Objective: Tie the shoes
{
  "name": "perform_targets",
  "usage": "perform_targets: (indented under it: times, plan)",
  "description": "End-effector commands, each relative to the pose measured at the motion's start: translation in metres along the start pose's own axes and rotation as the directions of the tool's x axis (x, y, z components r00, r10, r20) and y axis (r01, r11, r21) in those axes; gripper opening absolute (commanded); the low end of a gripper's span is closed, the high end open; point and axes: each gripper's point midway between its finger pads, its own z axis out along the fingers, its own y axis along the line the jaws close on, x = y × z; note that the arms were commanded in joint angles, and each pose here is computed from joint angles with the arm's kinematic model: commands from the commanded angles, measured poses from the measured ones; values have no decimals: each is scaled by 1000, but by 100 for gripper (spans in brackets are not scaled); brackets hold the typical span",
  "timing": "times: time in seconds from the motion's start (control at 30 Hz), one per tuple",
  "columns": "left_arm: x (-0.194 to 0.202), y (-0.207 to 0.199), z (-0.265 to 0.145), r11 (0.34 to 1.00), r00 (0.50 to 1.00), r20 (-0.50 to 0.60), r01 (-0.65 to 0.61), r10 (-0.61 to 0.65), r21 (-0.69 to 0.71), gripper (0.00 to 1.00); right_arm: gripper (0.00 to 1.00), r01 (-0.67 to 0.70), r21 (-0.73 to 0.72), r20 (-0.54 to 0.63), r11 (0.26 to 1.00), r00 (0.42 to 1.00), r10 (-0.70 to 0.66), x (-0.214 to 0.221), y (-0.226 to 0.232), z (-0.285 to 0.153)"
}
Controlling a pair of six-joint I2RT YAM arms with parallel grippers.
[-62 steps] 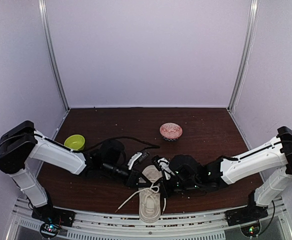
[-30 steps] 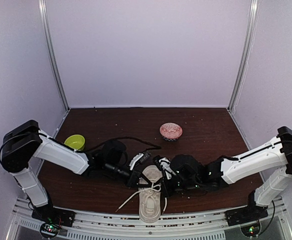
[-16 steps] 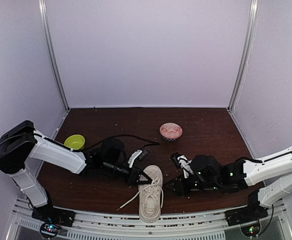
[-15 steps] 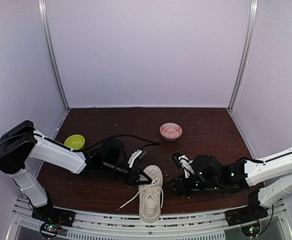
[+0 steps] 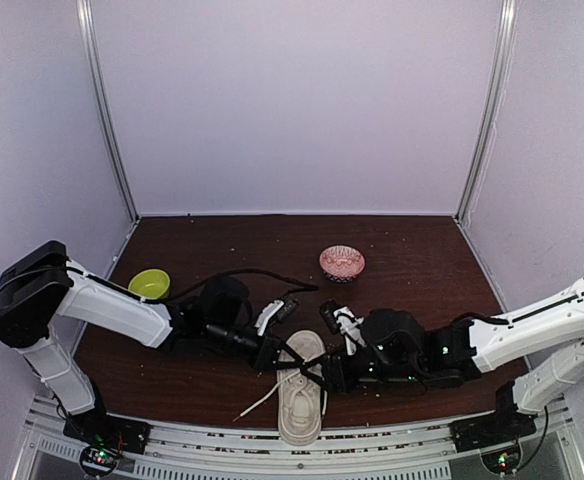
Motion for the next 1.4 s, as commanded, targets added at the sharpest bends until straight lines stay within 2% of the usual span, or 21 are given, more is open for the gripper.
perform_targets:
  times: [0.0, 0.17, 0.37, 0.73, 0.93, 1.13, 1.37]
  plan:
    - [-8, -7, -6, 1000, 999, 31, -29, 28, 9, 0, 49, -26, -16, 17, 1000, 1000, 26, -4, 8, 11]
    - [-5, -6, -9, 1000, 999, 28, -29, 29, -1, 0, 23, -26, 46, 9, 999, 1000, 26, -1, -3, 16]
    - [-2, -5, -12, 999, 999, 24, -33, 33, -10, 0, 0, -28, 88, 40, 996, 999, 25, -5, -12, 10]
    - [27, 10, -22, 997, 999, -37, -9, 6, -81, 0, 0, -41, 175, 38, 984, 999, 34, 2, -43, -9]
    - [42, 23, -34, 987, 998, -64, -1, -10, -164, 0, 0, -62, 221, 22, 973, 998, 59, 14, -65, -18]
    - [47, 38, -47, 967, 998, -53, 29, -43, -252, 0, 0, -80, 238, 13, 968, 997, 79, 22, -75, -22]
    - [52, 46, -54, 955, 996, -45, 55, -71, -293, 0, 0, -92, 249, -24, 964, 995, 101, 35, -83, -16]
